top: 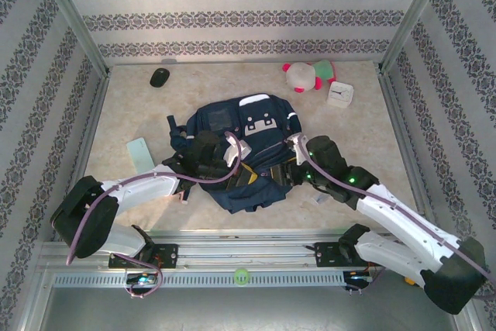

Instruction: Pack books, pencil case, and school supplies into a backpack

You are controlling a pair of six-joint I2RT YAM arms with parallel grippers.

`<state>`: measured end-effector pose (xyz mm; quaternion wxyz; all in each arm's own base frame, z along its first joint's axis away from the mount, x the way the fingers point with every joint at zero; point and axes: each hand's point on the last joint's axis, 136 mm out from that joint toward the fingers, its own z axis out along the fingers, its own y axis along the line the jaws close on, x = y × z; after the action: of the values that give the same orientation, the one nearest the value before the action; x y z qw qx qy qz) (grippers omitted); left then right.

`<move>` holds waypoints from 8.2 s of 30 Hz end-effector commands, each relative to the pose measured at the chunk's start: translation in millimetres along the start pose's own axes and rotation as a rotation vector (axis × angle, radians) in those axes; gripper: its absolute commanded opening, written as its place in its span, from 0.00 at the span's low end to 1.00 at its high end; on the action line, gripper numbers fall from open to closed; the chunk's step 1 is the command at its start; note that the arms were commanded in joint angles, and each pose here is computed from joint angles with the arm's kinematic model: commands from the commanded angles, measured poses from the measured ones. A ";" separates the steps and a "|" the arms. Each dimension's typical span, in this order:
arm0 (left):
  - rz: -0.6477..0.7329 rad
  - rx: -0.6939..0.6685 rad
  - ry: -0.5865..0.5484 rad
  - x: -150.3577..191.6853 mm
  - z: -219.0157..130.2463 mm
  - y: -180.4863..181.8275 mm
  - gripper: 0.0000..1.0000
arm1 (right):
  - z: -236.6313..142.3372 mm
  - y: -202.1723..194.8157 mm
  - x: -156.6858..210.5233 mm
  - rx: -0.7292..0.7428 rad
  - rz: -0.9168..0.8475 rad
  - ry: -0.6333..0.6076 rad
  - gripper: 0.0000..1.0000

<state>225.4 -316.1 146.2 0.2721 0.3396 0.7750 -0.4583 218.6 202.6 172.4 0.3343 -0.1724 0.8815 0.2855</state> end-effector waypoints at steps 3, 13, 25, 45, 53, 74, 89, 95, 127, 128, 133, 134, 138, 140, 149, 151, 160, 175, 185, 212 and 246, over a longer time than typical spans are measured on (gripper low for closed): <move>0.039 0.059 -0.116 -27.1 -3.9 -13.0 0.00 | -5.1 27.7 17.8 -0.205 0.099 0.061 0.59; -0.003 0.100 -0.147 -27.3 -2.0 -16.0 0.00 | 14.6 36.4 27.9 -0.287 0.225 0.147 0.57; 0.012 0.108 -0.122 -23.6 -3.6 -19.1 0.00 | 16.1 18.9 -25.0 -0.145 0.018 -0.035 0.59; 0.050 0.124 -0.135 -30.0 -7.0 -25.7 0.00 | 30.5 0.5 -22.5 -0.216 0.002 0.037 0.72; 0.058 0.149 -0.149 -34.5 -8.3 -30.9 0.00 | 21.9 44.2 -5.5 -0.577 0.128 0.176 0.64; 0.073 0.089 -0.120 -34.6 -8.4 -23.4 0.00 | 11.6 -4.7 18.1 -0.061 -0.138 0.234 0.11; 0.073 0.091 -0.128 -37.0 -7.7 -23.3 0.00 | 19.5 16.1 33.9 -0.151 -0.105 0.299 0.26; 0.075 0.051 -0.111 -32.5 -8.6 -17.2 0.00 | 6.6 -10.0 34.3 0.016 -0.156 0.311 0.10; 0.177 -0.268 0.201 35.6 -39.6 33.4 0.47 | 18.8 56.3 15.4 -0.286 0.111 0.204 0.00; 0.191 -0.263 0.222 39.6 -39.9 33.5 0.43 | 19.4 52.8 16.6 -0.264 0.120 0.209 0.00; 0.211 -0.248 0.276 51.1 -32.8 34.2 0.34 | 29.1 15.7 40.0 -0.070 0.192 0.257 0.02; 0.228 -0.237 0.290 55.1 -28.8 31.8 0.44 | 30.9 14.8 43.7 -0.070 0.206 0.265 0.02; 0.320 -0.256 0.360 72.8 -13.0 30.9 0.63 | 34.0 25.7 47.3 -0.142 0.245 0.254 0.02; 0.339 -0.286 0.384 76.1 -8.0 36.5 0.64 | 32.4 30.8 43.6 -0.175 0.253 0.231 0.02; 0.317 -0.359 0.299 54.0 -0.4 43.6 0.04 | 30.5 6.8 60.1 -0.030 0.278 0.274 0.09; 0.278 -0.344 0.268 50.8 0.6 38.7 0.03 | 29.8 -1.8 67.4 0.041 0.261 0.308 0.11; 0.213 -0.338 0.186 44.9 1.2 35.3 0.01 | 32.4 2.0 63.3 0.125 0.225 0.256 0.22; 0.234 -0.328 0.192 43.1 -2.0 30.9 0.00 | 27.7 10.1 68.4 0.022 0.405 0.245 0.43; 0.249 -0.301 0.185 39.6 0.7 26.5 0.00 | 41.2 15.6 58.4 0.005 0.332 0.262 0.29; 0.345 -0.337 0.317 29.1 -59.3 15.6 0.55 | 16.7 9.3 24.7 -0.150 0.286 0.194 0.00; 0.609 -0.196 0.268 16.4 -12.2 -22.1 0.00 | 44.0 -104.2 -12.3 0.055 0.483 0.065 0.00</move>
<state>218.2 -314.6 145.1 0.3418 0.5619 0.7256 -0.2023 257.2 167.9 107.7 0.1621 0.0272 0.9222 0.3500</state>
